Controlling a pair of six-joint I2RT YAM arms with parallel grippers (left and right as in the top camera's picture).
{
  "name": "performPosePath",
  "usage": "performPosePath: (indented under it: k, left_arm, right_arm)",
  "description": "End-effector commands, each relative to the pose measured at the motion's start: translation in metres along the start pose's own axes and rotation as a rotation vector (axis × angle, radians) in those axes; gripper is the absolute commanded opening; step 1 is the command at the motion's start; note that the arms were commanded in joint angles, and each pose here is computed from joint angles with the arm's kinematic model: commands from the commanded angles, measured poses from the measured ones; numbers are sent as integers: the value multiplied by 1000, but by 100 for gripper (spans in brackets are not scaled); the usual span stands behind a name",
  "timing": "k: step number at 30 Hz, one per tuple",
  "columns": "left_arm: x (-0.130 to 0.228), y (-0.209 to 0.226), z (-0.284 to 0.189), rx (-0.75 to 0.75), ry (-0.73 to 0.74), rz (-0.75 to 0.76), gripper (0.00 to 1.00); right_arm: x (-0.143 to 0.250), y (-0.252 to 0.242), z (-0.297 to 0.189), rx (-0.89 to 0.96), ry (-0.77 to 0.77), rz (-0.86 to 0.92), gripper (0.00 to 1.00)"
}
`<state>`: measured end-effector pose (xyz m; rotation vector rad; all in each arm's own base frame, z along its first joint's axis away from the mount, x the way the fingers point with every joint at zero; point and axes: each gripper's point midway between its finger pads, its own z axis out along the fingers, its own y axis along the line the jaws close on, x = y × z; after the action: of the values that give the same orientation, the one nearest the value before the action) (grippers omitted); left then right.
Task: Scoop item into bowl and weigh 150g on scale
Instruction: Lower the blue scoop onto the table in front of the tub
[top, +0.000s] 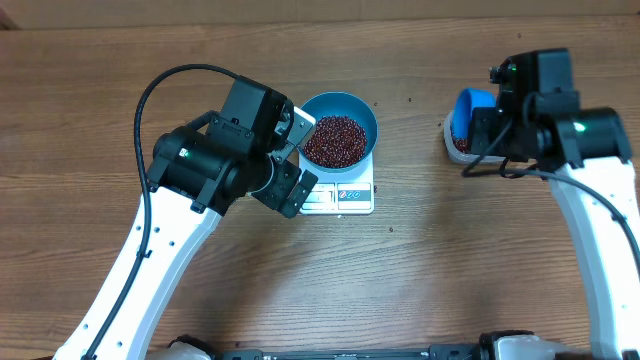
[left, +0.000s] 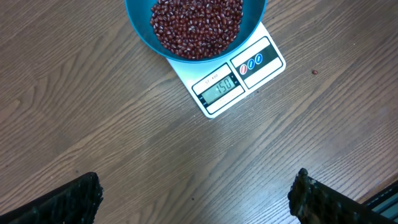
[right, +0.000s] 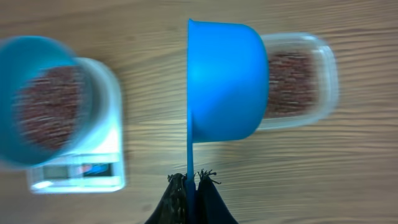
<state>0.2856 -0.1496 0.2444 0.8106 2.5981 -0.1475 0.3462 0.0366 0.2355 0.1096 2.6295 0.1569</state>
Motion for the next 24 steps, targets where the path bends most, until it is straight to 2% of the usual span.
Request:
performPosePath:
  k: [1, 4, 8, 12, 16, 19, 22, 24]
  left_arm:
    - [0, -1, 0, 9, -3, 12, 100]
    - [0, -1, 0, 9, -3, 12, 100]
    - [0, -1, 0, 9, -3, 12, 100]
    - [0, -1, 0, 9, -3, 12, 99]
    - [0, -1, 0, 9, -3, 12, 100]
    - [0, -1, 0, 9, -3, 12, 100]
    - [0, -1, 0, 9, -3, 12, 100]
    - [0, -1, 0, 9, -3, 12, 100]
  right_arm:
    - [0, 34, -52, -271, -94, 8, 4]
    - [10, 38, -72, -330, -105, 19, 4]
    - [36, 36, -72, -337, -85, 32, 4]
    - [66, 38, -51, -378, -36, 74, 4]
    - [103, 51, -28, -486, 84, 120, 4]
    - [129, 47, -6, -476, 178, 196, 4]
    - [138, 43, 10, -460, 192, 207, 4]
    - [141, 30, 22, -379, 186, 238, 4]
